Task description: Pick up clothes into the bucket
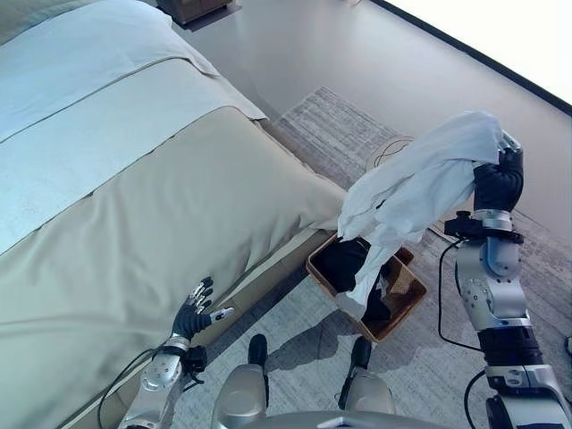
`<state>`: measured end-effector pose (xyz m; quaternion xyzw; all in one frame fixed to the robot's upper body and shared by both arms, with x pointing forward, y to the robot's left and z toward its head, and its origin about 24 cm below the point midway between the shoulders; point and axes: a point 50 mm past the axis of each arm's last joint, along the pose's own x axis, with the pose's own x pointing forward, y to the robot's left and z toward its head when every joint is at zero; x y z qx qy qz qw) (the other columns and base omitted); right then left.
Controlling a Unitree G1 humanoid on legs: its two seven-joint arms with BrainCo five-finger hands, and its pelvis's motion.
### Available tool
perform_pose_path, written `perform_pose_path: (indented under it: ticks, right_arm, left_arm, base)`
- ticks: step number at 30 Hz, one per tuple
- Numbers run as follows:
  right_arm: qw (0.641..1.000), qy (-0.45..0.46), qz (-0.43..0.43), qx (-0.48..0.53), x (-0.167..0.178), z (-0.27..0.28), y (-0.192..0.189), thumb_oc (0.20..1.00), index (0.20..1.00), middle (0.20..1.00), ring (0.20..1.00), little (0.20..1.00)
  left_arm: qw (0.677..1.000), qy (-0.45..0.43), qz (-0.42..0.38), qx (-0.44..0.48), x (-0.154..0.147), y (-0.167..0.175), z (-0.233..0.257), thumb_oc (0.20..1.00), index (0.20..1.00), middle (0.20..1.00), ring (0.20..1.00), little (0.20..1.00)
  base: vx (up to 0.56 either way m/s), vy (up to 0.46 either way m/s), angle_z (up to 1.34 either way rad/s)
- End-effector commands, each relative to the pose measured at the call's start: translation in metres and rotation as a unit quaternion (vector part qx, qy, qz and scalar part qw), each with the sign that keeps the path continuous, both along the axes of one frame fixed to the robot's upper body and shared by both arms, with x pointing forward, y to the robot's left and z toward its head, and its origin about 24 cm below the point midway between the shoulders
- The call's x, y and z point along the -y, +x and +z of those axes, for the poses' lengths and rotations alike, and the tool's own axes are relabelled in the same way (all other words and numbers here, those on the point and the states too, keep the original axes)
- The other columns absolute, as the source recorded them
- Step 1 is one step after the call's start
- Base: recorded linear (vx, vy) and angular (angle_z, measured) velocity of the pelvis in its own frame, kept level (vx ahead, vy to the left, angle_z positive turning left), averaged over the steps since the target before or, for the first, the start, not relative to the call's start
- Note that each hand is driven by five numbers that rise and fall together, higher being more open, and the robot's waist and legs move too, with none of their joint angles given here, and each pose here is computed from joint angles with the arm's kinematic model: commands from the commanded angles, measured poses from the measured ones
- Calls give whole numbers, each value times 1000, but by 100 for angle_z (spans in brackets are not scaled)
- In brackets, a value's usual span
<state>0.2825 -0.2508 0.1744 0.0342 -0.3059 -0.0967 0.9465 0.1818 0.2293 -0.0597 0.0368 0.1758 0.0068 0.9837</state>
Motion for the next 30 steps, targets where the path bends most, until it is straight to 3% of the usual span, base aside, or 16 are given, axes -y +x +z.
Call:
perform_pose_path:
  ticks: [1,16,30]
  right_arm:
    - [992,-34,5,125,7,60,-5,200,200,200,200,200]
    - [994,-57,42,88,-4,56,5,200,200,200,200,200]
    - [990,-73,-39,-111,8,-47,9,200,200,200,200,200]
  left_arm:
    - [999,16,-16,27,-5,0,10,1000,1000,1000,1000,1000]
    - [1000,3,-5,14,-4,-5,6,1000,1000,1000,1000,1000]
    - [997,8,-11,70,1,11,22,1000,1000,1000,1000,1000]
  base:
    - [41,3,-15]
    - [29,-1,-7]
    - [-40,6,2]
